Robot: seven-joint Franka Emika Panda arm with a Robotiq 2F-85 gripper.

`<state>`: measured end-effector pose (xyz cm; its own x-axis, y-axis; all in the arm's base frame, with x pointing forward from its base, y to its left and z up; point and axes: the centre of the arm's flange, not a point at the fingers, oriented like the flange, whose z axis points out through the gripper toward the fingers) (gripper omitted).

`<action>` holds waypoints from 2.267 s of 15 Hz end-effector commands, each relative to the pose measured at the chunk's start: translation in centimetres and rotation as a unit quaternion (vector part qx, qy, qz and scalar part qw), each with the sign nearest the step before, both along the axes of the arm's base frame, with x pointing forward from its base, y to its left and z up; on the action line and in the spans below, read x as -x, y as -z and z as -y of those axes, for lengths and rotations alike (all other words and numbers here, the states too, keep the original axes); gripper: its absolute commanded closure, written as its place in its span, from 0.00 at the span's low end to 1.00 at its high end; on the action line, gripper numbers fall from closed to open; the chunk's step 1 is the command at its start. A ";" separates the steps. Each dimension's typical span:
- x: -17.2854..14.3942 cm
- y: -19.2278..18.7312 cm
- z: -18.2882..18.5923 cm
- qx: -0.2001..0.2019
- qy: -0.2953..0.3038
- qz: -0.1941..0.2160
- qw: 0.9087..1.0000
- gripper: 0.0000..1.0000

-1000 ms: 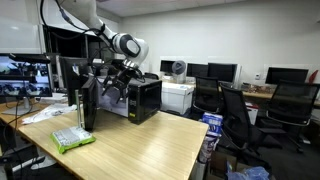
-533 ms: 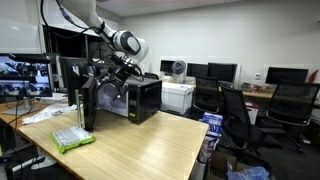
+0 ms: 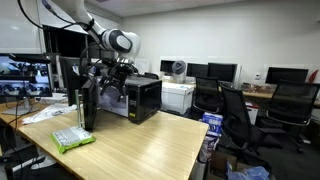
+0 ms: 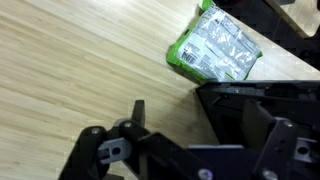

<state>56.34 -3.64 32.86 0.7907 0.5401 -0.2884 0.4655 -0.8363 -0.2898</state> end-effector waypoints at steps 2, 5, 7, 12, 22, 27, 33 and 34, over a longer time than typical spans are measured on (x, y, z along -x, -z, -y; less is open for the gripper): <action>6.6 -1.6 -1.0 0.078 0.067 0.064 0.993 0.00; 9.4 -2.1 -1.5 0.134 0.104 0.100 0.980 0.00; 10.9 -2.2 -1.8 0.156 0.115 0.100 0.976 0.00; 10.3 -1.9 -1.9 0.139 0.098 0.078 0.982 0.00; 15.6 -3.1 -2.5 0.112 0.217 0.221 0.944 0.00; 18.7 -3.5 -3.8 0.087 0.214 0.293 0.928 0.00; 20.3 -2.1 -5.5 0.073 0.199 0.274 0.938 0.00; 20.4 -1.9 -5.9 0.069 0.199 0.270 0.939 0.00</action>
